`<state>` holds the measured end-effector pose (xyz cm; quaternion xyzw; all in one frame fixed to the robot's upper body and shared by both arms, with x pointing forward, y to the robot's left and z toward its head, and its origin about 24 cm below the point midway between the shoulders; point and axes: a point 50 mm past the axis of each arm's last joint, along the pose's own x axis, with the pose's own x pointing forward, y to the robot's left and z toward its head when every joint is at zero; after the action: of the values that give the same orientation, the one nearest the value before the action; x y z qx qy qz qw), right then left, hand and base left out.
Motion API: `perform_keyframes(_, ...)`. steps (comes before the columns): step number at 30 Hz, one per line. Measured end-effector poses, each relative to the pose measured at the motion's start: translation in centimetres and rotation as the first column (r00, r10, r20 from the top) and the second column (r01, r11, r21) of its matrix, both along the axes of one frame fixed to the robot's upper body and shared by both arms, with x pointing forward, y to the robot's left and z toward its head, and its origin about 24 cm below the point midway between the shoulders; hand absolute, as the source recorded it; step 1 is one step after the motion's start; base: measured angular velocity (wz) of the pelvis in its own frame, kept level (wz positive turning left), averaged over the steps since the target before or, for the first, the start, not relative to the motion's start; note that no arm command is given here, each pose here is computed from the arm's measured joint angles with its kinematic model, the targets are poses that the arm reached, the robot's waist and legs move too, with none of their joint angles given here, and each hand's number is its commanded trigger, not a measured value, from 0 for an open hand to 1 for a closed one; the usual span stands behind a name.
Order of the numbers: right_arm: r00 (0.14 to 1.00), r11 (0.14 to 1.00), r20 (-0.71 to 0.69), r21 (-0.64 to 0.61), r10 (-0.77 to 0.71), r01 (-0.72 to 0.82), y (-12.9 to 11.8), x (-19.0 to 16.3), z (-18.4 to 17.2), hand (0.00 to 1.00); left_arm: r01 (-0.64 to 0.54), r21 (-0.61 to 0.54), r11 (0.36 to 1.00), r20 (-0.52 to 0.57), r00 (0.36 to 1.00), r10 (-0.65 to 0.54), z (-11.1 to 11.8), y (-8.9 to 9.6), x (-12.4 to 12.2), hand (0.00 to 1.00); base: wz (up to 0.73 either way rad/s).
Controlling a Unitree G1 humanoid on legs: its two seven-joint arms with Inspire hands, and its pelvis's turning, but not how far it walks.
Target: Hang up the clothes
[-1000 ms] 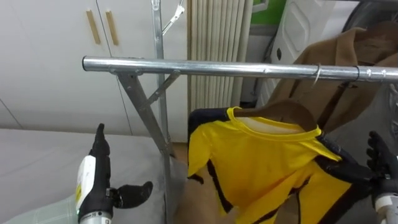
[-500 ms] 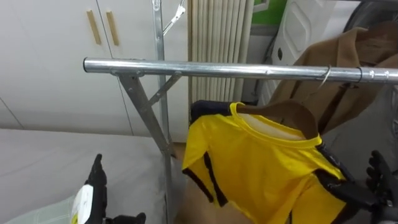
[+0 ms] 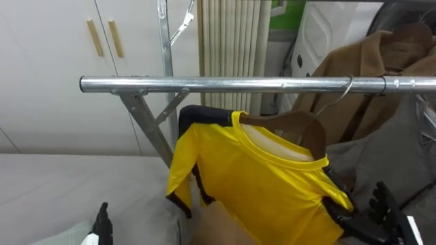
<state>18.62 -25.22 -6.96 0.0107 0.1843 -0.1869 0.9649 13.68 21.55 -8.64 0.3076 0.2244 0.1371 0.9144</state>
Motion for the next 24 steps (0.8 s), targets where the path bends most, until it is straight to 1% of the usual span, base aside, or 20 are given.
perform_keyframes(4,1.000,0.999,-0.006,0.034,-0.027,0.027,-0.2,-0.6,-0.6,0.00,-0.016,0.009,1.000,-0.087,0.996,0.017,-1.4,0.4,-1.5,0.00,-0.04)
perform_keyframes(7,1.000,0.999,-0.009,0.043,-0.027,0.027,-0.4,-0.8,-0.7,0.00,-0.021,0.015,1.000,-0.124,0.992,0.023,-2.0,0.5,-2.1,0.00,0.00)
perform_keyframes(14,0.999,0.999,-0.006,0.043,-0.031,0.031,-0.6,-1.0,-0.9,0.00,-0.004,0.031,1.000,-0.156,0.988,0.009,-2.5,0.4,-2.6,0.00,0.00)
perform_keyframes(19,0.998,0.998,0.003,0.033,-0.056,0.056,-0.9,-1.1,-0.8,0.00,-0.017,0.020,1.000,-0.249,0.968,0.021,-4.0,-0.2,-4.2,0.00,0.01)
perform_keyframes(24,0.997,0.997,0.011,0.024,-0.072,0.071,-0.9,-1.1,-0.7,0.00,-0.023,0.022,0.999,-0.271,0.962,0.028,-4.3,-0.1,-4.6,0.00,0.01)
